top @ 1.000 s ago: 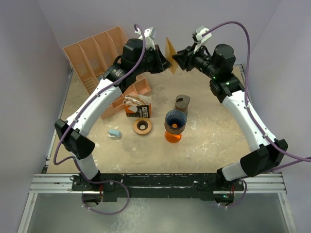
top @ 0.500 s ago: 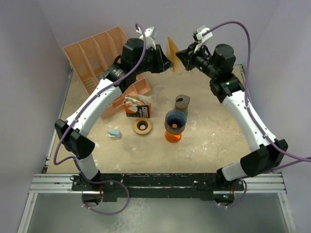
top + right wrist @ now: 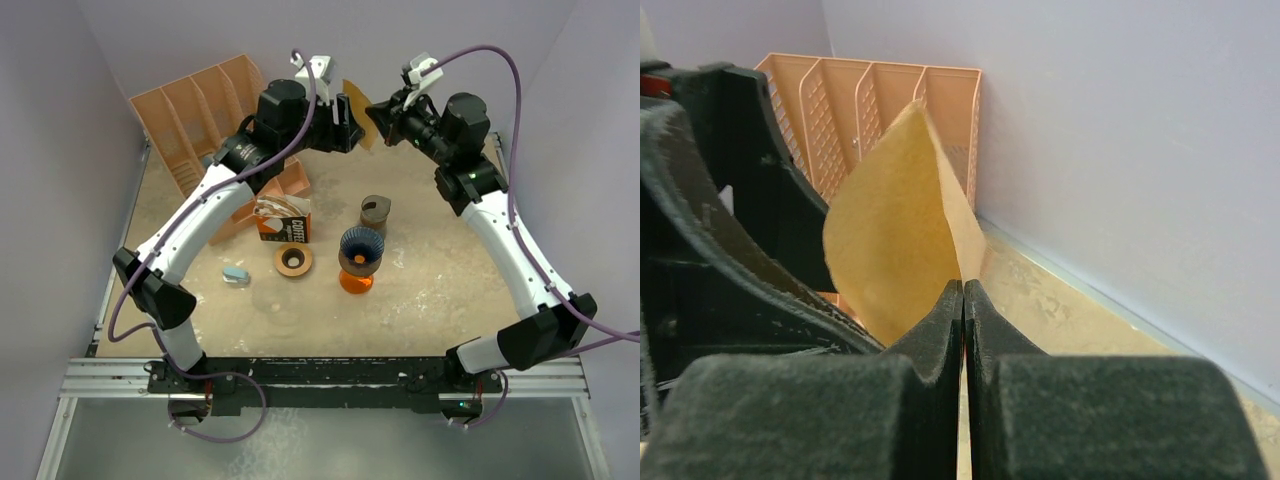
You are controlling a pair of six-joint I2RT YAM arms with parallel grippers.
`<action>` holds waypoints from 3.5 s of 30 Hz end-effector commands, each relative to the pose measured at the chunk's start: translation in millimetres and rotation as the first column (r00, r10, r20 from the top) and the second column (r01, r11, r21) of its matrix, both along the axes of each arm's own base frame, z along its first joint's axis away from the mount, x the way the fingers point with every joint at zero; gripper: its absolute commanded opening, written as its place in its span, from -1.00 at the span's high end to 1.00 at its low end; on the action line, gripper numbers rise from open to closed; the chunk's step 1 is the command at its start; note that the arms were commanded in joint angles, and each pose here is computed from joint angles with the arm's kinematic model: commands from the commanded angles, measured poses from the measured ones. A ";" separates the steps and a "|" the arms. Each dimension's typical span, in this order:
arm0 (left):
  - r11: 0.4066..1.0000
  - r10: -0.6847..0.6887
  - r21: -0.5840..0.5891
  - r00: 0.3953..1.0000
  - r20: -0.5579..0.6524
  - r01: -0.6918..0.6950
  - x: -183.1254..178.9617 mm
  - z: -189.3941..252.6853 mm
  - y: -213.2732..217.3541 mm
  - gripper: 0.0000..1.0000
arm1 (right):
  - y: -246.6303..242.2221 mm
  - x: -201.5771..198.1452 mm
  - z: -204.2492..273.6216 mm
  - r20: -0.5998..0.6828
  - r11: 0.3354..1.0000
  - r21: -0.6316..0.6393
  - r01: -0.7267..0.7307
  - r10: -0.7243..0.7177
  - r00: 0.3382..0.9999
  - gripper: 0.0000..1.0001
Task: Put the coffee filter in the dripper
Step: Pick up the coffee filter from the coffee filter holder.
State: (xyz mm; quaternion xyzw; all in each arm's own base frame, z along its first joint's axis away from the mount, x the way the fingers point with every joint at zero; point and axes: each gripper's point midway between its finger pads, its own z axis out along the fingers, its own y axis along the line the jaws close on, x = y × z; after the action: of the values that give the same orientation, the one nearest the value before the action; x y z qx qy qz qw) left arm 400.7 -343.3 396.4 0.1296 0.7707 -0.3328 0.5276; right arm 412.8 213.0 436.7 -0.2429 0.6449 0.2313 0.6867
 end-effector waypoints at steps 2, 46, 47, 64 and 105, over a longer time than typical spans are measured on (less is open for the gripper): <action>0.998 0.065 -0.025 0.993 0.096 -0.063 -1.9 43.3 11.0 -0.25 | -3.7 -3.6 19.0 0.068 1.000 0.013 0.019 -0.020 0.998 1.00; 0.983 0.181 -0.053 0.978 0.108 -0.176 18.7 55.5 18.8 -0.48 | 17.5 -24.8 12.2 0.064 0.990 0.007 -0.142 0.142 0.988 1.00; 0.982 0.190 -0.045 0.975 0.112 -0.186 20.3 54.0 20.5 -0.46 | 18.2 -26.4 12.5 0.066 0.989 0.007 -0.150 0.149 0.987 1.00; 0.977 0.208 0.015 0.967 0.150 -0.212 21.9 46.8 27.3 0.03 | 13.8 -21.9 16.5 0.065 0.993 0.015 -0.114 0.113 0.992 1.00; 0.996 0.089 -0.002 0.994 0.070 -0.090 6.4 21.4 -2.8 -0.15 | -1.5 -23.2 37.0 0.122 0.999 0.045 -0.024 0.018 0.992 1.00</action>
State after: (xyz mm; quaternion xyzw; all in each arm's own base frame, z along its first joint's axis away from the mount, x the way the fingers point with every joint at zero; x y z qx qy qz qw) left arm 413.3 -339.5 394.9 0.1122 0.7793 -0.2666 0.5559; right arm 403.2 215.3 436.8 -0.2500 0.6360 0.2403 0.6894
